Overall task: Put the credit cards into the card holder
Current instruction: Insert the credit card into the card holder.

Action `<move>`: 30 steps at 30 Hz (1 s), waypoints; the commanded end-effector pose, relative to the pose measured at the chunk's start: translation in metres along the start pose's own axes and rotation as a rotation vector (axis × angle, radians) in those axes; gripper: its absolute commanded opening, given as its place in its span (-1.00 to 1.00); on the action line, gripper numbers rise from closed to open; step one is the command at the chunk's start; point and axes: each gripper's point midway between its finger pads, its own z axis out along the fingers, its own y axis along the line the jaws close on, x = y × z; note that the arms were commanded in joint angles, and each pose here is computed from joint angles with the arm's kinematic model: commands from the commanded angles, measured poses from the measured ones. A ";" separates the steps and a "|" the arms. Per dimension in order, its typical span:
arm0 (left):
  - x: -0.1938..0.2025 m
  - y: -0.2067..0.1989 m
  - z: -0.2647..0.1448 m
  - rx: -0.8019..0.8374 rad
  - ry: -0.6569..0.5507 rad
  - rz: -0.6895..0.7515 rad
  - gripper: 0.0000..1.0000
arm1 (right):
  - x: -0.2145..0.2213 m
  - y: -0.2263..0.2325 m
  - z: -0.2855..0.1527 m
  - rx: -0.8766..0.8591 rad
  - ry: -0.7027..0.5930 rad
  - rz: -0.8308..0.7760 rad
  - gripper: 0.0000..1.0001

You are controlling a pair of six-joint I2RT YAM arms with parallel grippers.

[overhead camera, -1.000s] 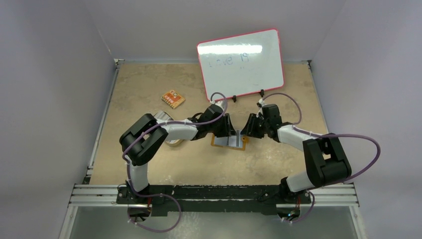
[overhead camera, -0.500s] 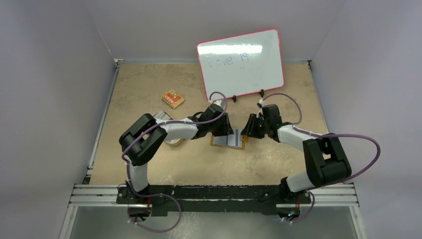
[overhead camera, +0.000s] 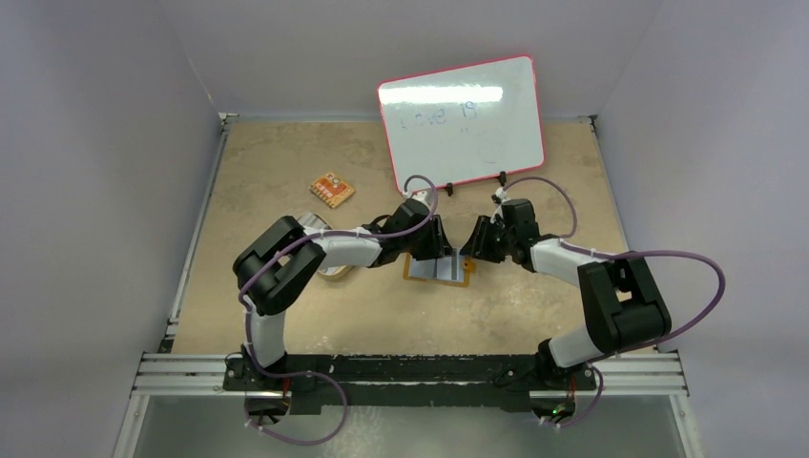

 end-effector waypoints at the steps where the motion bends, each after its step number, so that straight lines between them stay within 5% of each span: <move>1: -0.020 -0.025 -0.011 0.043 -0.063 0.023 -0.29 | 0.006 -0.001 0.000 -0.008 0.018 -0.016 -0.16; 11: -0.028 -0.009 -0.025 -0.173 -0.098 0.119 -0.30 | 0.008 -0.002 0.000 -0.009 0.022 -0.015 -0.16; 30: -0.011 -0.013 0.006 -0.103 -0.037 0.090 -0.30 | 0.009 -0.003 0.005 -0.019 0.010 -0.014 -0.16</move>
